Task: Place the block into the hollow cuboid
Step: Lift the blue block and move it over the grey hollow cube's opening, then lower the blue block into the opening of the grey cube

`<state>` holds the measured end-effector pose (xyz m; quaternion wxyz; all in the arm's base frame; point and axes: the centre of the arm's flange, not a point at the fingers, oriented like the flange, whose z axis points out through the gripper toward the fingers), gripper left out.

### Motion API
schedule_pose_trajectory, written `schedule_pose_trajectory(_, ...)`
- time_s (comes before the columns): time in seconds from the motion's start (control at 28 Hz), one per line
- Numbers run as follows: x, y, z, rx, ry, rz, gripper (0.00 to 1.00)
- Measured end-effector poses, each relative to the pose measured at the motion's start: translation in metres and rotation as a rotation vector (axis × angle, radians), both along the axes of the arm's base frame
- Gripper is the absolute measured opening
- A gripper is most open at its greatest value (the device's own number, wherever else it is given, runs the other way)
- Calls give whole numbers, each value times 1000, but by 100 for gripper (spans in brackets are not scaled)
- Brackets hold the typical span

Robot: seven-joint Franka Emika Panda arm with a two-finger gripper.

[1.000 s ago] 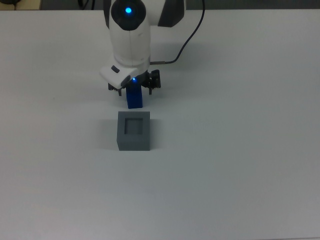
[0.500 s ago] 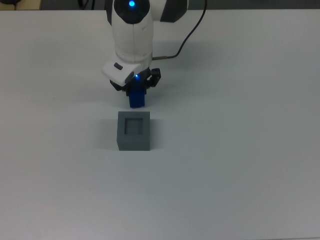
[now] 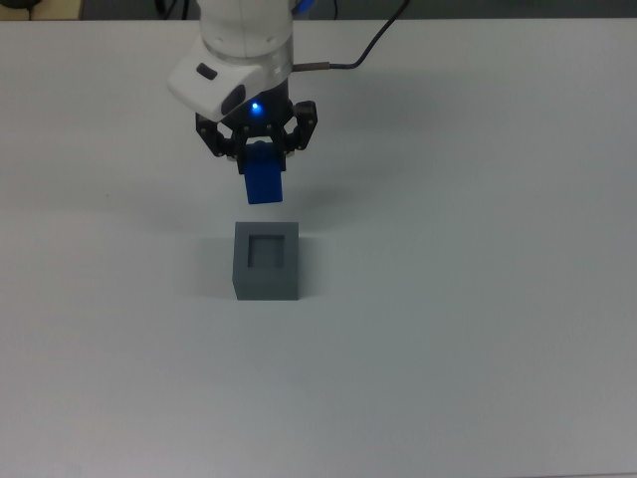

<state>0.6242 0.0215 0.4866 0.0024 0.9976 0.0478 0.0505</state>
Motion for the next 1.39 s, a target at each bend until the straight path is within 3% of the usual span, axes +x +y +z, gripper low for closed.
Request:
schedule_pose_trajectory(0.5,52,-2,-36,14,-54,-108,51)
schedule_pose_trajectory(1.39,57,-2,-56,15,-35,-121,51)
